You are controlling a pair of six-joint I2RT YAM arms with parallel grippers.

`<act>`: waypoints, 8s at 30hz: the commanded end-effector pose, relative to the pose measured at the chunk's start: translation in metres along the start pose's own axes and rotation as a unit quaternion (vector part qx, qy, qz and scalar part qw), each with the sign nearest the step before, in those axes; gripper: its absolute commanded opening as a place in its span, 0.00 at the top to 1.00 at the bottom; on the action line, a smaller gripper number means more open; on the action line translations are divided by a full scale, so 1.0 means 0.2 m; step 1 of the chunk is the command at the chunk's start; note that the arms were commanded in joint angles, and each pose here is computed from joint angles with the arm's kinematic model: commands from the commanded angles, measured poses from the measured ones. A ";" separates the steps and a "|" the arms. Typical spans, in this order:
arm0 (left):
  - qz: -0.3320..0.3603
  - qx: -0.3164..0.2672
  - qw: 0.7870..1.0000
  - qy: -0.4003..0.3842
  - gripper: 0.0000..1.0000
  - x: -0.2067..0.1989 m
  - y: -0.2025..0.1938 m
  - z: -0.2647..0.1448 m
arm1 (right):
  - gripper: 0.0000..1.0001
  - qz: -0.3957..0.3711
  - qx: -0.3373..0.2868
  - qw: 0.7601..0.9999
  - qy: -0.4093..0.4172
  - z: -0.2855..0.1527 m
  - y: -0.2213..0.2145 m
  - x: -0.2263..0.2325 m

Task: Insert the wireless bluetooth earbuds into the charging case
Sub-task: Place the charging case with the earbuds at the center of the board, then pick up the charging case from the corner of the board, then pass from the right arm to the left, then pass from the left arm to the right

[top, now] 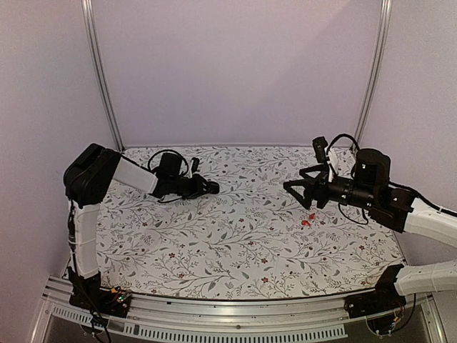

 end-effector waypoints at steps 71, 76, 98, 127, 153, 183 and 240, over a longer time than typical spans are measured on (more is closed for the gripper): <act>0.146 -0.153 0.975 0.067 0.00 -0.50 0.10 -0.85 | 0.41 0.125 0.329 0.884 -0.308 0.34 -0.48 -1.58; 0.149 -0.151 0.975 0.068 0.00 -0.50 0.10 -0.85 | 0.42 0.116 0.339 0.883 -0.304 0.37 -0.49 -1.59; 0.147 -0.160 0.973 0.076 0.00 -0.50 0.07 -0.92 | 0.55 0.070 0.318 0.912 -0.250 0.45 -0.34 -1.30; 0.163 -0.063 0.971 -0.166 0.35 -0.81 -0.23 -0.81 | 0.57 -0.246 0.103 0.964 0.010 0.47 -0.09 0.30; 0.191 -0.038 0.950 -0.245 0.38 -1.06 -0.34 -0.69 | 0.59 -0.310 0.087 0.947 -0.008 0.48 -0.17 0.48; 0.188 -0.005 0.947 -0.260 0.55 -1.12 -0.39 -0.59 | 0.59 -0.329 0.098 0.939 -0.030 0.50 -0.20 0.49; 0.399 0.056 0.858 -0.318 1.00 -1.26 -0.56 -0.76 | 0.49 -0.077 0.221 0.917 0.323 0.34 -0.13 0.44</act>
Point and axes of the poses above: each gripper's point midway between its finger pads, its own z axis out along the fingers, its own x axis along the line the jaws close on, y = z × x, the point moved 9 cm from there along -z, back along the fingers, and after that the axes turned 4 degrees about z, right-handed, at the moved point
